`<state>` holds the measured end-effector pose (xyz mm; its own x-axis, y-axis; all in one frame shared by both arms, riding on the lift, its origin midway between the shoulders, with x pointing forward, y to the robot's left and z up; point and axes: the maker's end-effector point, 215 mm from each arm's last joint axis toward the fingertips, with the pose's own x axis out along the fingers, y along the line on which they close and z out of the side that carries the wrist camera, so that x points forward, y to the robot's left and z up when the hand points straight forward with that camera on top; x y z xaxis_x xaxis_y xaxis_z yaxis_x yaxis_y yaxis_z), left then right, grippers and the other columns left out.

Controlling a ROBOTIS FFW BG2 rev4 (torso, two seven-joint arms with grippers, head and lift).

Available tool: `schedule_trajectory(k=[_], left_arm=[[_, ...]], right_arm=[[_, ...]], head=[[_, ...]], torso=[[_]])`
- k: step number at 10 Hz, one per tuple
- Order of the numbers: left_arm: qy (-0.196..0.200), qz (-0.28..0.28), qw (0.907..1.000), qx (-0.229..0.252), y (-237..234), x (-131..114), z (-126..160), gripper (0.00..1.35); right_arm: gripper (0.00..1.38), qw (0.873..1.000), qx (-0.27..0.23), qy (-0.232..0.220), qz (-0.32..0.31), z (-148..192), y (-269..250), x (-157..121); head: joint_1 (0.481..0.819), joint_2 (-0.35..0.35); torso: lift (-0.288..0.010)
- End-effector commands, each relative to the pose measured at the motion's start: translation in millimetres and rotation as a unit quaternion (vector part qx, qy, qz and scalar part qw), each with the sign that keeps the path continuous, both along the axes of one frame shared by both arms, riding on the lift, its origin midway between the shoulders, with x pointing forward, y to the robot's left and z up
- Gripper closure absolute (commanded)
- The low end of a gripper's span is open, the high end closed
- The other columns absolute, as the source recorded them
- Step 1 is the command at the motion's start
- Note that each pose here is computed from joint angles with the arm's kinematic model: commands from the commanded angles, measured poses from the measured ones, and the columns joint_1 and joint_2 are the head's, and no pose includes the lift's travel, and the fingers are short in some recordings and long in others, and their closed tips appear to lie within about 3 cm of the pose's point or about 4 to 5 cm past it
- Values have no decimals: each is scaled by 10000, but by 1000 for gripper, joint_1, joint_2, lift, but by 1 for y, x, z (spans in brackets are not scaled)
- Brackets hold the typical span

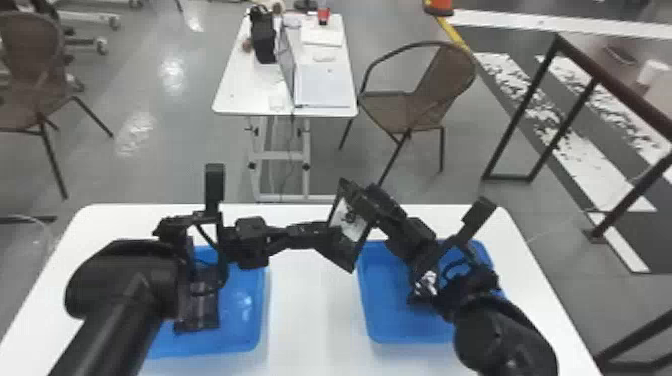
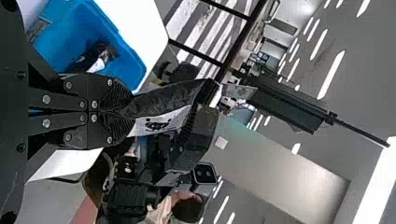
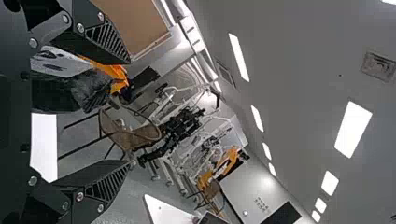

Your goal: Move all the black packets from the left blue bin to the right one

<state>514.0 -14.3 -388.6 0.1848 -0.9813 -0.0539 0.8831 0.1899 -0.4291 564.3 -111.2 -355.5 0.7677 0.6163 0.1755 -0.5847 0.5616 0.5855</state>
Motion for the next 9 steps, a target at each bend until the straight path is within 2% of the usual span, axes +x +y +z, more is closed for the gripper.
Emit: schedule_trajectory(k=[1,2,3,4,7,9], left_arm=[[-39,-66,10000,54,-6,1,2,1217],[4,-41,10000,71,-5,2,-1,1217],[24,8,10000,40,-4,3,-1,1217],[47,50,10000,28,-1,3,-3,1217],[119,482,9988,-22,16,16,-9,1191],[382,993,9938,-336,26,22,-17,746]], right_arm=[[285,10000,11,9,48,-1,5,-1],[346,9998,17,-18,181,1,12,-3],[943,9997,37,-6,245,-1,14,-3],[1254,9997,49,31,236,-5,17,-4],[1268,9988,309,104,364,-10,27,-15],[1269,9991,387,14,195,-5,12,-9]], head=[[695,-125],[695,-129],[695,-125],[695,-121],[695,-100],[695,-84]], torso=[[0],[0],[0],[0],[0],[0]])
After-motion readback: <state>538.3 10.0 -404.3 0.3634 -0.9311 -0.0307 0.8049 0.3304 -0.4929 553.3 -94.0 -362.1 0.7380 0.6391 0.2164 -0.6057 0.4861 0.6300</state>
